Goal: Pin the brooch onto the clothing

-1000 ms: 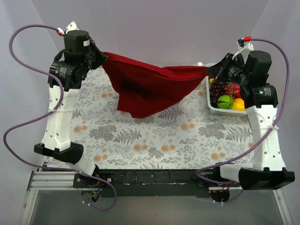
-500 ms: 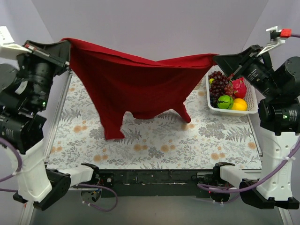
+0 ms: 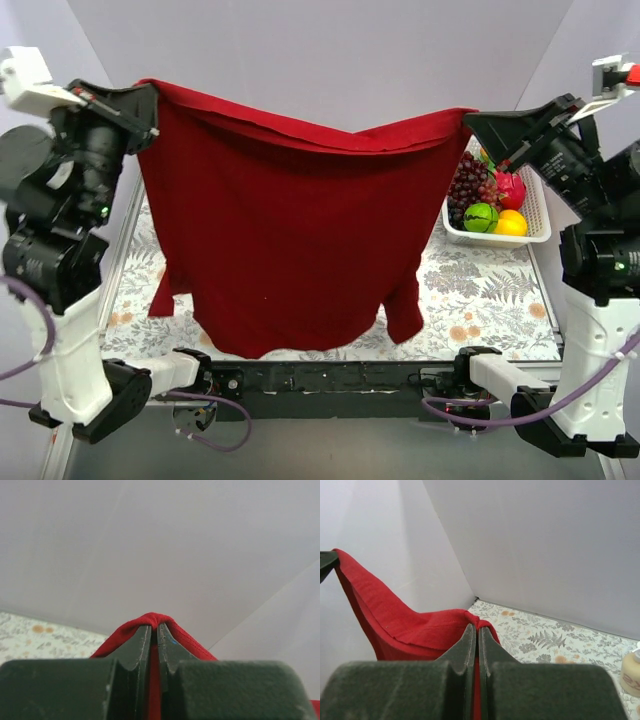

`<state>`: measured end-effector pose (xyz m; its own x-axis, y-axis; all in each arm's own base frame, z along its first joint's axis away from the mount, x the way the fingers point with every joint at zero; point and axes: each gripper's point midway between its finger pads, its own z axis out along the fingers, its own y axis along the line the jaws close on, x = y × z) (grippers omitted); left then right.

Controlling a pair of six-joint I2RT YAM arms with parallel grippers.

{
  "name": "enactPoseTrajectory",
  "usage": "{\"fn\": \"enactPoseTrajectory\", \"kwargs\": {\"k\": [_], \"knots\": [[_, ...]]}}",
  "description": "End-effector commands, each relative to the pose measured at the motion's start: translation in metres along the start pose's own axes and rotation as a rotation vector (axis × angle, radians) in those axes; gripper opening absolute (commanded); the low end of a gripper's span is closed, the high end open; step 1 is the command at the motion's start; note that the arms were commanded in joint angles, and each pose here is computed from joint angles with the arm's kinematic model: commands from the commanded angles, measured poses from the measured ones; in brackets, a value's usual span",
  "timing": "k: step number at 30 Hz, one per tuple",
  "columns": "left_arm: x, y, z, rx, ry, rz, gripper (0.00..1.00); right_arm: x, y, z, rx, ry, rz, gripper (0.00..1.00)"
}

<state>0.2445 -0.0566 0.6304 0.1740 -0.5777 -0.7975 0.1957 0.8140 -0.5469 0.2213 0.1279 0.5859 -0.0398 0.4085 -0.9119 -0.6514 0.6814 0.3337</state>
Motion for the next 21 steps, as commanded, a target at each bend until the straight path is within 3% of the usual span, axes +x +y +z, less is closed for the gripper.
{"fn": "enactPoseTrajectory", "kwargs": {"k": [1,6,13,21], "knots": [[0.043,0.031,0.036,-0.116,0.071,0.084,0.00,0.015,-0.033,0.024,0.041,-0.002,0.021,0.01],[0.063,0.047,0.066,-0.181,0.083,0.129,0.00,0.028,-0.057,0.045,0.043,-0.009,0.078,0.01],[0.026,0.026,0.077,-0.133,-0.043,0.106,0.00,-0.011,-0.047,0.061,0.009,-0.068,0.050,0.01],[-0.015,0.000,0.057,-0.039,-0.133,0.091,0.00,-0.038,-0.015,0.051,-0.069,-0.119,0.039,0.01]]}}
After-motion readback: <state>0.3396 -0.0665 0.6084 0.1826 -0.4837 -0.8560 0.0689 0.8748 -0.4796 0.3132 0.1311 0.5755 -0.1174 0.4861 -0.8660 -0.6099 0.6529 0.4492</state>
